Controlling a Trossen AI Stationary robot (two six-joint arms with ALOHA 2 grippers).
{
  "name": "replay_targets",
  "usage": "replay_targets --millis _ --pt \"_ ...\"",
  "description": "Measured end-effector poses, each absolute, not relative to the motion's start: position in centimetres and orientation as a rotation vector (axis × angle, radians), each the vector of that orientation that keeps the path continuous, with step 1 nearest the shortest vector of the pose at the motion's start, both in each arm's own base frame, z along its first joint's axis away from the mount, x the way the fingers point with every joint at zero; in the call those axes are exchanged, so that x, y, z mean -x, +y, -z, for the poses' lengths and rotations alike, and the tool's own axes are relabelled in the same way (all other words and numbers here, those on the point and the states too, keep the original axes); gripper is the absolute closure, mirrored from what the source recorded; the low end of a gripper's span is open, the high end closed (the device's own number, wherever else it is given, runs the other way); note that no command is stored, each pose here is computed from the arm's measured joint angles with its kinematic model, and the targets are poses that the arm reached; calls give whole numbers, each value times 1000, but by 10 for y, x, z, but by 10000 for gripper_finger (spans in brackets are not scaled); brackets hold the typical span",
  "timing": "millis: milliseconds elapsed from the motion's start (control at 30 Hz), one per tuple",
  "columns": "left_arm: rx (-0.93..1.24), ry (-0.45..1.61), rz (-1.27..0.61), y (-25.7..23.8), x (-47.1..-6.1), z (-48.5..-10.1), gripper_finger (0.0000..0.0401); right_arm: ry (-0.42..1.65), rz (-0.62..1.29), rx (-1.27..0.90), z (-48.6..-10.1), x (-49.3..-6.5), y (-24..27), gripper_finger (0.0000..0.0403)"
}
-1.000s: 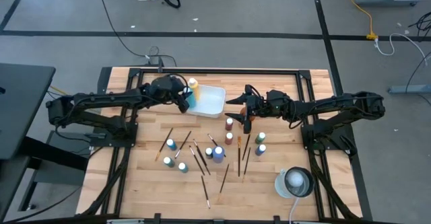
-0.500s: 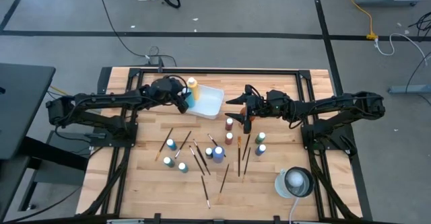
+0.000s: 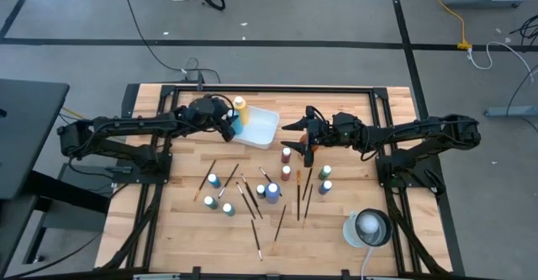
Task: Pick & Place Paint Supplies
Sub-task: Put the large light blue paint bottle into the bin
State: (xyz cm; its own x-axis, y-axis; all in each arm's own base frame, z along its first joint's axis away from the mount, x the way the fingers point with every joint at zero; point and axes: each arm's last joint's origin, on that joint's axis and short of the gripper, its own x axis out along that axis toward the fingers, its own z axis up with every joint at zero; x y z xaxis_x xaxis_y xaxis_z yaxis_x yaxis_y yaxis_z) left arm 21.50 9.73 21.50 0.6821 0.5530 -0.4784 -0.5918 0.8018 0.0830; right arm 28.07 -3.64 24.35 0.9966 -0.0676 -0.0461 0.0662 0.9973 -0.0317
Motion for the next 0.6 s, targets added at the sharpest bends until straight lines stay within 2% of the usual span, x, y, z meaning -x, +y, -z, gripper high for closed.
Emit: replay_targets --millis 400,600 --pt "79 506 -646 97 -215 -215 202 47 57 29 -243 -281 -36 170" --pt "35 462 -670 96 -211 -225 199 45 -121 -25 -244 -281 -31 170"
